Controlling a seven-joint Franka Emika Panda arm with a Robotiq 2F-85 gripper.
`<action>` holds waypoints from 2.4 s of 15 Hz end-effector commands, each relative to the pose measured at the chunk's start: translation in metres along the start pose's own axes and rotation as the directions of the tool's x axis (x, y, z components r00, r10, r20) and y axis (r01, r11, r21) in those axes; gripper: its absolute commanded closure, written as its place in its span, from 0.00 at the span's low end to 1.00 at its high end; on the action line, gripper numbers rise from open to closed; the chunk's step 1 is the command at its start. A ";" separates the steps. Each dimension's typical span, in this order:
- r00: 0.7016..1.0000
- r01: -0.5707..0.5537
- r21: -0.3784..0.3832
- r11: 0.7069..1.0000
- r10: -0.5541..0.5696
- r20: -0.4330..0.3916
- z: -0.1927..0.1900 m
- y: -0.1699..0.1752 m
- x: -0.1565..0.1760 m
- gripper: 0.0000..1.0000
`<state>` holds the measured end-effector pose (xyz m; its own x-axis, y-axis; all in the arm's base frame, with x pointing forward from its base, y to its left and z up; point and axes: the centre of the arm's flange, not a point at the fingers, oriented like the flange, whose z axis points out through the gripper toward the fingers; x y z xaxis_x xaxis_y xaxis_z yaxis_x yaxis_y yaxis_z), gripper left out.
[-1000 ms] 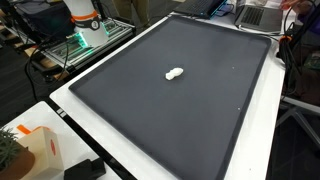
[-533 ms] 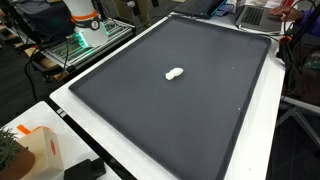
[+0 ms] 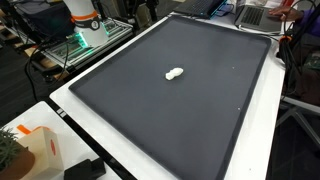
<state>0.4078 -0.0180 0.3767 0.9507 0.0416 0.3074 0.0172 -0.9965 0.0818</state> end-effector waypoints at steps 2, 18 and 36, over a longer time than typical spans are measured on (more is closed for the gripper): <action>0.995 -0.034 0.096 0.995 0.043 -0.091 0.039 0.003 -0.005 0.00; 0.981 0.050 0.146 0.988 -0.021 -0.192 0.078 -0.019 -0.006 0.00; 0.977 -0.013 0.122 0.992 0.039 -0.212 0.087 -0.038 -0.003 0.00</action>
<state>0.4313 0.0130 0.2906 0.8636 0.0174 0.5039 0.0426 -0.9983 -0.0385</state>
